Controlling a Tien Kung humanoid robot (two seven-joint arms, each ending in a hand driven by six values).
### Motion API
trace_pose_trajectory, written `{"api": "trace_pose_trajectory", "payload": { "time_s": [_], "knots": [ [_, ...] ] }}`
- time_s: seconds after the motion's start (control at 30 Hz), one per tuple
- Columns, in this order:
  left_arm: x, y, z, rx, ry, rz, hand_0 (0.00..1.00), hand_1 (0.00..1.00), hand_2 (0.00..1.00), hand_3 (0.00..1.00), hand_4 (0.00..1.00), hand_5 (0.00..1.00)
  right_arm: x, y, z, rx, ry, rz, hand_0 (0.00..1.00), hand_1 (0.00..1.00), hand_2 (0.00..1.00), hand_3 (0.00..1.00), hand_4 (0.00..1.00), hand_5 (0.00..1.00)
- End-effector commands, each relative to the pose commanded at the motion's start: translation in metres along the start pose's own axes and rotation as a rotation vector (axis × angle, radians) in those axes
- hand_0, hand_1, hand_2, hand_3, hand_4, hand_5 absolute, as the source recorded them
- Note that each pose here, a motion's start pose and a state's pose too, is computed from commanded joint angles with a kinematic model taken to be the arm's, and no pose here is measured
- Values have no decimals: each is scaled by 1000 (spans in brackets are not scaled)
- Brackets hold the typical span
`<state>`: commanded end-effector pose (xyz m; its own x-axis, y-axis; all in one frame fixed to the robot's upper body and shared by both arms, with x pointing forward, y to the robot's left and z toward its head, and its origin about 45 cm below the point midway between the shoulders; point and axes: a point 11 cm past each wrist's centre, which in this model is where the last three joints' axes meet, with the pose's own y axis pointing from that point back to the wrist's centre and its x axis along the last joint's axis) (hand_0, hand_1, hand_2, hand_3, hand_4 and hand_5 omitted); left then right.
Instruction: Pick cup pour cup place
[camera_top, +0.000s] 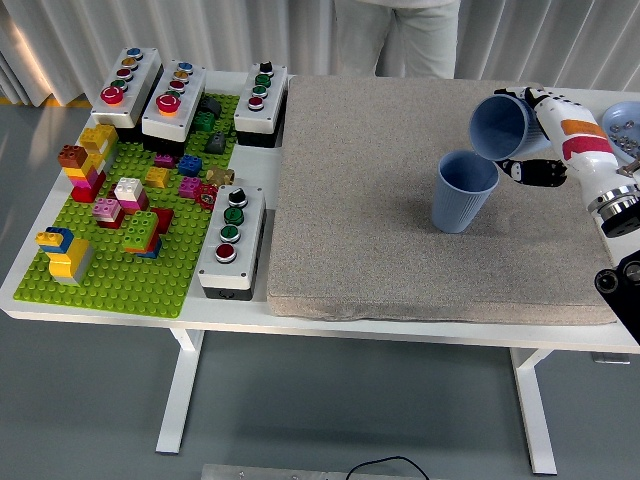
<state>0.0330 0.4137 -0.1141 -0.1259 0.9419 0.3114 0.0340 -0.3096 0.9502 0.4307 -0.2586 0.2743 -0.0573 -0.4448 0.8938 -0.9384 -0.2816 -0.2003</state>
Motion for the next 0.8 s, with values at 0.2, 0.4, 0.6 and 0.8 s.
{"api": "trace_pose_trajectory", "payload": {
  "time_s": [0.2, 0.4, 0.6, 0.8],
  "knots": [
    [0, 0, -1, 2, -1, 0, 727, 779, 823, 690, 506, 948, -2, 1, -2, 9, 1, 1, 804, 636, 531, 568, 635, 40],
    [1, 0, -3, 5, -1, 1, 727, 780, 823, 691, 506, 948, -4, 2, -3, 17, 16, -5, 811, 636, 531, 565, 627, 29],
    [1, 0, -3, 5, -1, 2, 727, 780, 823, 691, 506, 948, -7, 2, -3, 29, 20, -8, 812, 635, 530, 566, 622, 26],
    [1, 0, -3, 6, -1, 2, 726, 781, 823, 691, 507, 948, -7, 2, -2, 36, 22, -8, 814, 634, 529, 559, 619, 20]
  ]
}}
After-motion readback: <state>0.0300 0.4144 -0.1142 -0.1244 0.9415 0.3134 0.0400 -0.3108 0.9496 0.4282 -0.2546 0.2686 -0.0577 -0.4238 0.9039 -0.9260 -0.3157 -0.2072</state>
